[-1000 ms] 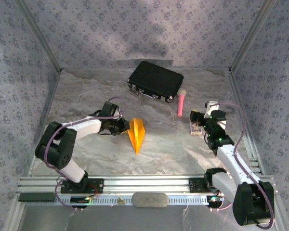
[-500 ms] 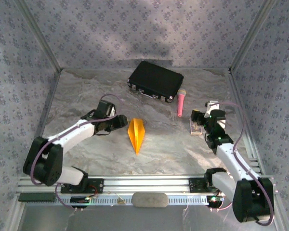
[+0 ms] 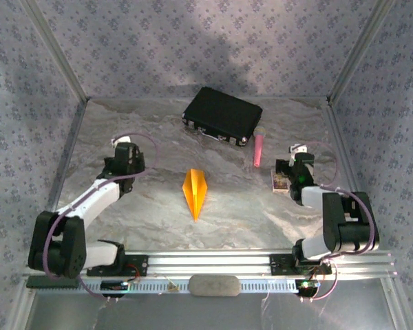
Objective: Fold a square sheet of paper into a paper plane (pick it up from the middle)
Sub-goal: Reset both arms
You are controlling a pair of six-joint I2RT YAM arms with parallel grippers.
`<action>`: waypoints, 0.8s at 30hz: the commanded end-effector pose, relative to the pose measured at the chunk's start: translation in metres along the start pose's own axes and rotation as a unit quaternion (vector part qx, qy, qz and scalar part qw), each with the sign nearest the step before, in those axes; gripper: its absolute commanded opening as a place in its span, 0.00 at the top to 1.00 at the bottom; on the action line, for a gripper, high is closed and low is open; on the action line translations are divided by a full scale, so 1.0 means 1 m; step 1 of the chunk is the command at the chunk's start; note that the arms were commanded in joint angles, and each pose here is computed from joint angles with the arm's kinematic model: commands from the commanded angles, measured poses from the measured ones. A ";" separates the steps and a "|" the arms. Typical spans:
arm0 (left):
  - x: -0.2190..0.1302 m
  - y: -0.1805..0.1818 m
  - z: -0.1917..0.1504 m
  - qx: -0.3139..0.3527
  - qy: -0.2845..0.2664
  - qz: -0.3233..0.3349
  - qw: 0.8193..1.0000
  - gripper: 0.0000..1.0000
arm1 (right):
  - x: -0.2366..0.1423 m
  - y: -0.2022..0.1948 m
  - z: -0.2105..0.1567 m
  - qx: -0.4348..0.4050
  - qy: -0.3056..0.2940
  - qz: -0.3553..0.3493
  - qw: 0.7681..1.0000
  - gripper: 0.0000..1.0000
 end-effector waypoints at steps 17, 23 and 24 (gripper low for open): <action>0.053 0.021 0.002 -0.044 -0.109 -0.103 0.988 0.06 | 0.003 -0.007 0.010 0.006 -0.062 -0.016 0.998 0.01; 0.052 0.019 0.001 -0.037 -0.107 -0.098 0.989 0.00 | 0.004 -0.006 0.011 0.006 -0.062 -0.008 0.998 0.01; 0.052 0.019 0.001 -0.036 -0.109 -0.099 0.988 0.00 | 0.004 -0.006 0.011 0.007 -0.061 -0.006 0.998 0.01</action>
Point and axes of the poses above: each hand's point on the last joint's axis, 136 mm out from that joint toward the fingers, its own x axis out along the fingers, its own y axis along the line the jaws close on, z = x × y, the point moved 2 cm from there along -x, back along the fingers, and after that the axes turned 14 degrees about -x, right-handed, at the moved point
